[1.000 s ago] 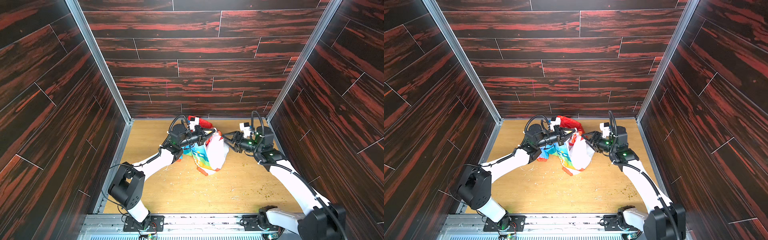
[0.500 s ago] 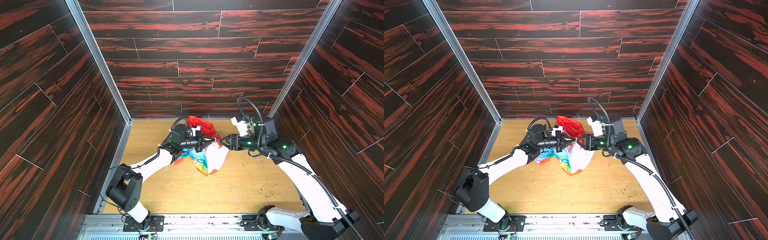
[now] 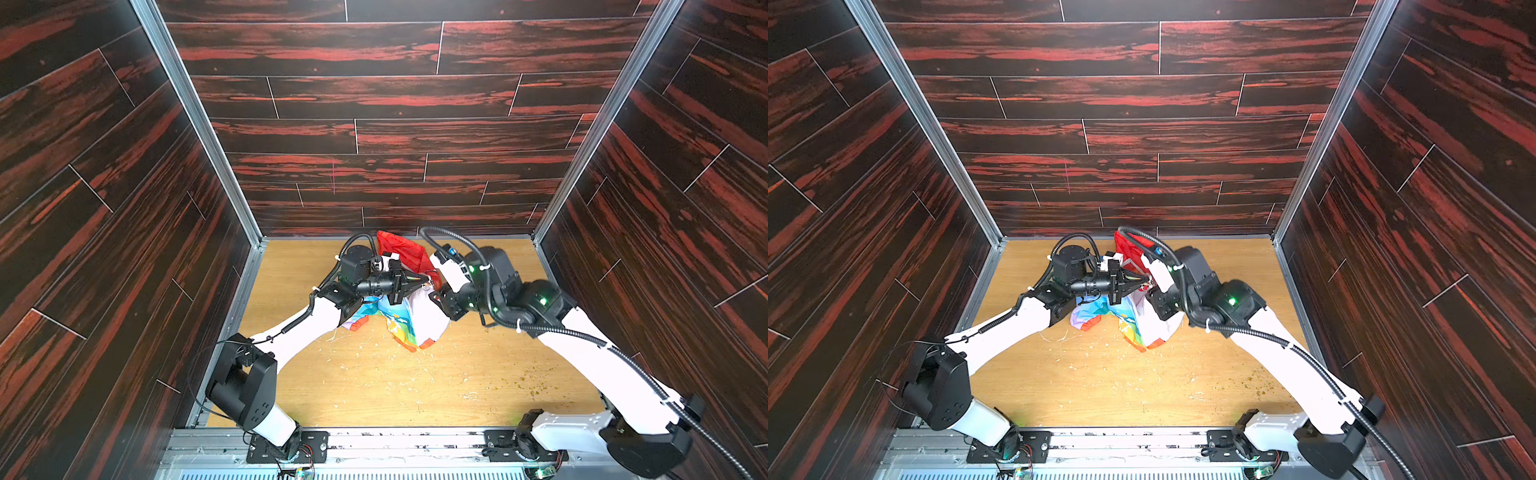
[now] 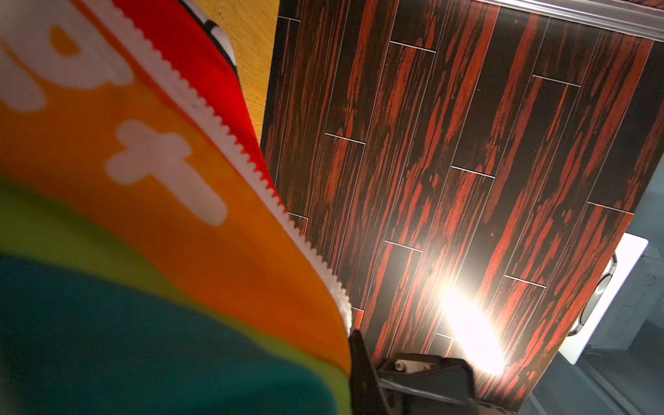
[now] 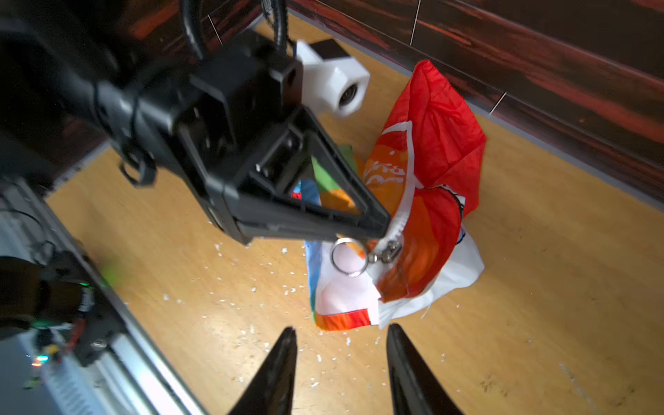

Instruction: Zip up the jacket

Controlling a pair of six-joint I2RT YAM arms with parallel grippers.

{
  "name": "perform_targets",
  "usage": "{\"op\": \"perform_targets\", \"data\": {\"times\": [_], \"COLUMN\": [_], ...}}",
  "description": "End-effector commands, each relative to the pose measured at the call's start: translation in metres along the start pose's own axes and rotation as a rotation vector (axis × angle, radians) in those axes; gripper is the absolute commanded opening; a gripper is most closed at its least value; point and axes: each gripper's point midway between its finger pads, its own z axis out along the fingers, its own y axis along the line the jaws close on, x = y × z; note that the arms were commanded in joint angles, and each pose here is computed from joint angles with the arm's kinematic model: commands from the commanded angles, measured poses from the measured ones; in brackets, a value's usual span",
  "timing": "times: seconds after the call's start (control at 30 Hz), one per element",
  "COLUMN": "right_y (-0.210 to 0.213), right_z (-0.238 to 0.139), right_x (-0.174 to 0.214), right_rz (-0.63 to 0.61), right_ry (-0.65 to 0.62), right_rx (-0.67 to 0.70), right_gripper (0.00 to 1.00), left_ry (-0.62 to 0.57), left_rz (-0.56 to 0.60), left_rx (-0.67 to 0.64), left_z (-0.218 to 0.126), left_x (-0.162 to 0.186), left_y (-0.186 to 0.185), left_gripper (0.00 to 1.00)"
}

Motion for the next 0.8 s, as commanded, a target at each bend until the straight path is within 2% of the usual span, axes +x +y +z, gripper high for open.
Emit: {"op": "perform_targets", "data": {"times": [0.0,0.13,0.27,0.37,0.57,0.77], "right_y": [0.005,0.003,-0.001,0.002,0.001,-0.003], "right_z": [-0.027,-0.030,-0.027,-0.021,-0.009,0.000], "right_x": [-0.020,-0.015,-0.014,-0.014,-0.017,-0.026], "right_rz": [-0.167,-0.251,-0.284,-0.316,-0.373,-0.417], "right_ry": [-0.204,-0.295,-0.333,-0.339,-0.341,-0.351], "right_rx": [0.009,0.055,0.090,0.086,0.113,0.165], "right_gripper": [0.46,0.49,0.45,0.42,0.46,0.44], "left_ry": [0.017,0.017,0.019,0.022,0.030,0.041], "left_rz": [0.042,0.035,0.022,0.010,0.011,0.014], "left_rx": [0.067,0.071,0.076,0.082,0.104,0.114], "left_z": [-0.008,-0.008,-0.007,-0.006,-0.007,-0.008], "left_x": [0.012,0.012,0.012,0.011,0.013,0.017], "left_y": [-0.035,-0.037,-0.038,-0.040,-0.049,-0.055], "left_gripper": [0.00,0.00,0.00,0.00,0.00,0.00]}}
